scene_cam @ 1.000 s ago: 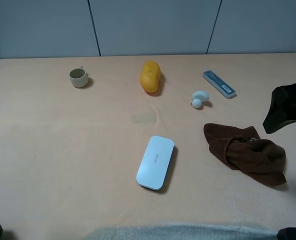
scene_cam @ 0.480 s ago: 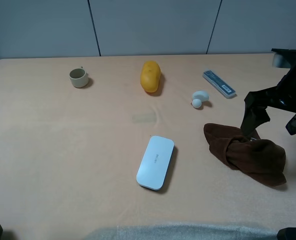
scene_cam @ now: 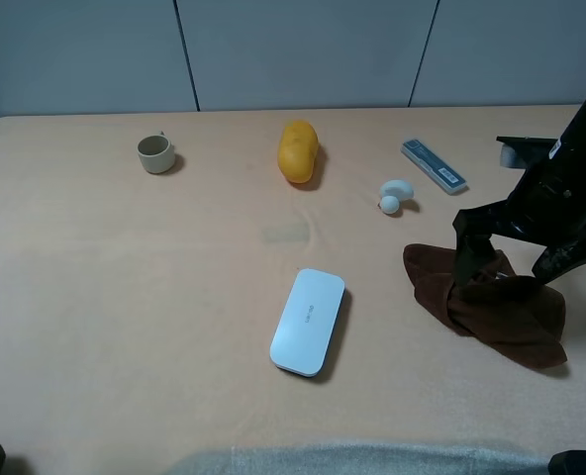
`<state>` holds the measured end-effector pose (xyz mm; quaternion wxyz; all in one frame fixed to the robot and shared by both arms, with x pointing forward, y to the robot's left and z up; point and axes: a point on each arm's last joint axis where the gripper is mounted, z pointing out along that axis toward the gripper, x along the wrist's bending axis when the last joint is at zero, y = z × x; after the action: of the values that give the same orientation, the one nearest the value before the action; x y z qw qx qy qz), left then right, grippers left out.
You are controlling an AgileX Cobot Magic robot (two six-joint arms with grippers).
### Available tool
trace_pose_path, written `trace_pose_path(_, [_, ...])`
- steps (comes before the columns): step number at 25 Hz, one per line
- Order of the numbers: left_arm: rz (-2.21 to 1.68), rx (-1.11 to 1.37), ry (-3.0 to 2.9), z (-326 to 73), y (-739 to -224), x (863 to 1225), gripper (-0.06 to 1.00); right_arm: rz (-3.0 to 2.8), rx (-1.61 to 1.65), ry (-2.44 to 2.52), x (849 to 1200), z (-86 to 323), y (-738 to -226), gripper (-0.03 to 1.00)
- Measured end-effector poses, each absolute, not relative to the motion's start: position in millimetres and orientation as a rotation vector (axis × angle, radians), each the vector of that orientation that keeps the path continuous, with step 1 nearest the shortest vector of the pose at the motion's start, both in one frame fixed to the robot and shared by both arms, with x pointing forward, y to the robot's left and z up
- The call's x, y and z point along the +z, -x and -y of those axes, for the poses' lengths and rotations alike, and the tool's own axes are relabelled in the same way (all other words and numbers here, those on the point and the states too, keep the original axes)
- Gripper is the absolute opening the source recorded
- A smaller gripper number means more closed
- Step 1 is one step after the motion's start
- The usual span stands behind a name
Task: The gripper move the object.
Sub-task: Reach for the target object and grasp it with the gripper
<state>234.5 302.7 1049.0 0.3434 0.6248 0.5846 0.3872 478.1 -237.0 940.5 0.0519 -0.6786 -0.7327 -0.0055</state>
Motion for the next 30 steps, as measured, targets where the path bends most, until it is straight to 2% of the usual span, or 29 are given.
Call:
trace_pose_path(20, [-1.519, 1.006, -1.624, -303, -235, 1049, 0.99, 2.231, 0.05, 2.036, 880, 237, -484, 0.69])
trace_pose_path(30, [-1.519, 1.006, -1.624, -303, -235, 1049, 0.99, 2.235, 0.071, 2.022, 872, 237, -485, 0.69])
